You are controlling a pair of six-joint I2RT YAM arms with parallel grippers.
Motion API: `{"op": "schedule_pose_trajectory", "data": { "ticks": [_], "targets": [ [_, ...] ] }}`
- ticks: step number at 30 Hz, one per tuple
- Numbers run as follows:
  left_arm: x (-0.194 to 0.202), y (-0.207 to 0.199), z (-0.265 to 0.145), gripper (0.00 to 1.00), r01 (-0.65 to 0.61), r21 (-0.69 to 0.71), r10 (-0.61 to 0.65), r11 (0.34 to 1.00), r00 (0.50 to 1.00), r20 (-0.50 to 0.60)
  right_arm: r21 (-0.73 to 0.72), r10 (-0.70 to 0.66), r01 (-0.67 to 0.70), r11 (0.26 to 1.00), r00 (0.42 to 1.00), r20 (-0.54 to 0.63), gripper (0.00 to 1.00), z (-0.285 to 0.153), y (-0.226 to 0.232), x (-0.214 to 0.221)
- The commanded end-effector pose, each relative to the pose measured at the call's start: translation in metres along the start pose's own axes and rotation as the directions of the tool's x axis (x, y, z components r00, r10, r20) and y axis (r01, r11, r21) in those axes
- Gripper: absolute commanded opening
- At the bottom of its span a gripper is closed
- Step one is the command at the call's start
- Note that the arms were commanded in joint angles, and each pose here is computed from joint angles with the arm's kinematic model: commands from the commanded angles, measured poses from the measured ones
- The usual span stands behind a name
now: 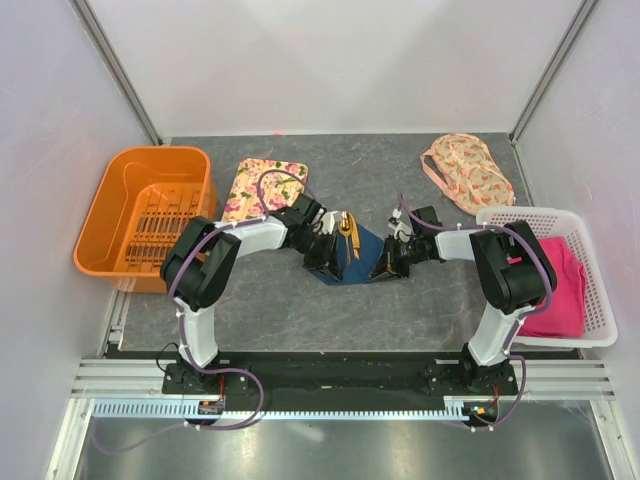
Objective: Place the utensils on the paper napkin and roll it up
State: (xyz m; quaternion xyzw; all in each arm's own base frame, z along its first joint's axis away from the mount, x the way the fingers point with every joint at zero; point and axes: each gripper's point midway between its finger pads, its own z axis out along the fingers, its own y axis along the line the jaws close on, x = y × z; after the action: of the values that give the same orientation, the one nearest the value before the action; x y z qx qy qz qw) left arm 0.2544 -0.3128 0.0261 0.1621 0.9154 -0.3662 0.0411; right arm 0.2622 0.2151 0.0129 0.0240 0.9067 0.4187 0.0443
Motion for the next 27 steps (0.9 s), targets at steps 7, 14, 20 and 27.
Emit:
{"op": "schedule_pose_trajectory", "data": {
  "ticks": [7, 14, 20, 27],
  "targets": [
    [-0.008, -0.058, -0.014, 0.23, -0.105, 0.139, 0.099, 0.985, 0.994, 0.052, 0.041, -0.051, 0.049, 0.998, 0.998, 0.046, 0.01, -0.003, -0.002, -0.012],
    [-0.009, -0.037, 0.007, 0.22, -0.037, 0.096, 0.035, 0.995, 0.999, 0.02, 0.041, -0.05, 0.048, 0.998, 0.998, 0.046, 0.01, -0.004, -0.001, -0.012],
    [-0.004, -0.014, 0.017, 0.22, 0.048, 0.068, -0.048, 0.997, 0.999, -0.005, 0.042, -0.05, 0.048, 0.998, 0.998, 0.045, 0.01, -0.003, -0.002, -0.012],
    [0.007, 0.002, 0.012, 0.21, 0.124, 0.056, -0.123, 0.991, 0.992, -0.022, 0.045, -0.055, 0.053, 0.998, 0.998, 0.044, 0.01, -0.003, -0.003, -0.012]
  ]
}}
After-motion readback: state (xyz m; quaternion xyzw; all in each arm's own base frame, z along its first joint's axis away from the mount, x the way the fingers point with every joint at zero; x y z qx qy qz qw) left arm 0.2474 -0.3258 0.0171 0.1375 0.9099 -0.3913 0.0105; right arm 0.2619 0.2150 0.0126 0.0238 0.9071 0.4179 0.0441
